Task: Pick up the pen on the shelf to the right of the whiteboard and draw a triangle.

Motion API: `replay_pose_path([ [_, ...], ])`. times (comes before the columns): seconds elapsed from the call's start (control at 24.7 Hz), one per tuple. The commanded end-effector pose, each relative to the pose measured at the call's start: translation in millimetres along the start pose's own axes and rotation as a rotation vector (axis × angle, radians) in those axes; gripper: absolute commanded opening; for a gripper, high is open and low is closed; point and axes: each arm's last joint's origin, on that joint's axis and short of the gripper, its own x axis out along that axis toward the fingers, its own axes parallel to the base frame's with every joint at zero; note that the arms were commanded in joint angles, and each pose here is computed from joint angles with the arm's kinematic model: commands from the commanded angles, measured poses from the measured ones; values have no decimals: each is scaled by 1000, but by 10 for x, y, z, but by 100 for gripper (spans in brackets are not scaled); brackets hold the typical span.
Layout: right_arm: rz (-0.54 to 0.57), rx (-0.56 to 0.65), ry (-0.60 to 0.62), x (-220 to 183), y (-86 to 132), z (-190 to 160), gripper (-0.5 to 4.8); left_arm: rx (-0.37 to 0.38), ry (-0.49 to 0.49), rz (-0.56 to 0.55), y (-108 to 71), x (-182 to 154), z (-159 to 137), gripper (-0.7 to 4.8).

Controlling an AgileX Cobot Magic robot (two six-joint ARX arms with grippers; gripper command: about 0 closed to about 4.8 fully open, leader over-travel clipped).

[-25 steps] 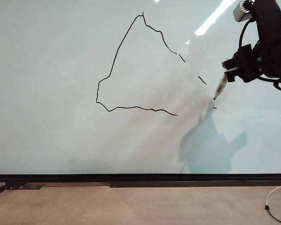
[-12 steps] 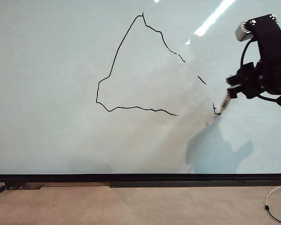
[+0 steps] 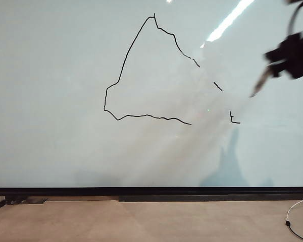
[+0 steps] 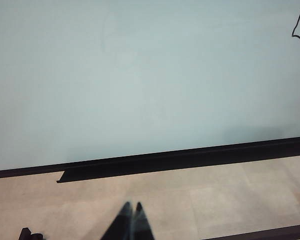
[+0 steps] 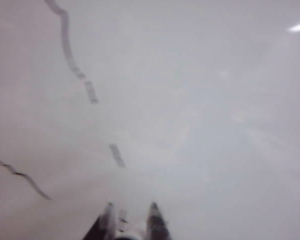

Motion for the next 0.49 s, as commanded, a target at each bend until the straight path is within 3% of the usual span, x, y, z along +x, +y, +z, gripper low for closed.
replay_pose_path([
  [0.04,-94,-7,-43,-304,-33,148,-3,2,-10,-2,1,-3,18,-5],
  [0.49,-183,27,119,-724,-120,320,-3,2,-11,-2,1,-3,18,-5],
])
